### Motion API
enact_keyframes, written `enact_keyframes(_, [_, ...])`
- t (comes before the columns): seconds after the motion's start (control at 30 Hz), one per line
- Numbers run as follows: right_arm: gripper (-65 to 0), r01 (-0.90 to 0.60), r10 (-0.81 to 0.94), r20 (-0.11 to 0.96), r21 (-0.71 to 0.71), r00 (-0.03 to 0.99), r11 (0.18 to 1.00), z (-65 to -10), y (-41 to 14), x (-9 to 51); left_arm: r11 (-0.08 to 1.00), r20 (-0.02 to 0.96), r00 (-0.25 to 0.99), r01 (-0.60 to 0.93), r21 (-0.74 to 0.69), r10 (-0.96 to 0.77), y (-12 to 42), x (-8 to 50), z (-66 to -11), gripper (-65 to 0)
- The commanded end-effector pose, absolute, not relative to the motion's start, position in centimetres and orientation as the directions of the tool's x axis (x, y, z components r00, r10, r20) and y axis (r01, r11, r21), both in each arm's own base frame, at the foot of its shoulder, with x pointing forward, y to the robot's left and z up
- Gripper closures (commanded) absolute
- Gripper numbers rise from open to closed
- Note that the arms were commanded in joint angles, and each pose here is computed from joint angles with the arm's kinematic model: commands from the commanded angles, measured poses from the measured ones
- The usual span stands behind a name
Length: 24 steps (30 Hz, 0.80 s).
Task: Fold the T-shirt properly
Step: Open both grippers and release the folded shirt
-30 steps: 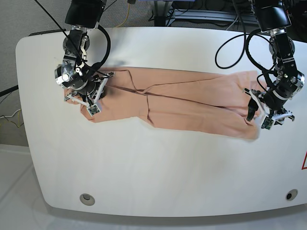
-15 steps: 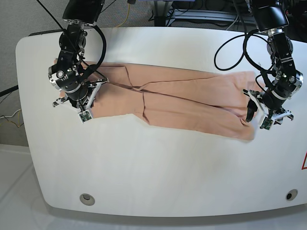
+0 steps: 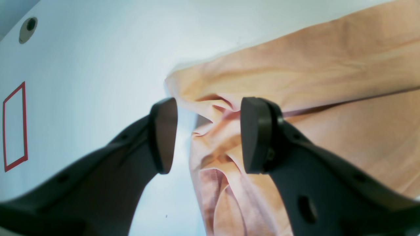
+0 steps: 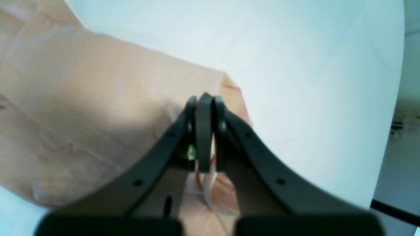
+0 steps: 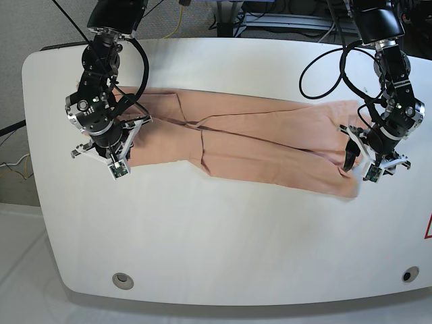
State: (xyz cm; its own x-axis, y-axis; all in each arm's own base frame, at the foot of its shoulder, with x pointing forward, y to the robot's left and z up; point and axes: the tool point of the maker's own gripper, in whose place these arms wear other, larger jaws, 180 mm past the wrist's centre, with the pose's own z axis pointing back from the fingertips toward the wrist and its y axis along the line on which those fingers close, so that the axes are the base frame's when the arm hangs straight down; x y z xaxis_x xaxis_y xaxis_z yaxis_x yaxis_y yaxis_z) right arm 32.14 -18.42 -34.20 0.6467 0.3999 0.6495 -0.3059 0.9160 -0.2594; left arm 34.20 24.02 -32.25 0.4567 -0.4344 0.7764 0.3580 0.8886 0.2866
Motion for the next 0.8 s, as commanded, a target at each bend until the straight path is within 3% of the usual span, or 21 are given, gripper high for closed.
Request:
enact_keyframes(0.0, [0.0,-0.293,0.397,0.683,-0.270,0.614,0.917,-32.9,-18.5,33.0,0.888,0.806,0.404,0.346,0.304,-0.433,24.0,35.1,-30.4,-28.0])
enact_keyframes(0.77, [0.0,-0.296,0.398,0.681,-0.269,0.615,0.917,-33.0,-18.4,32.7,0.900,0.800,0.436,0.332,0.284,-0.413,24.6,33.9,-31.5,-28.0])
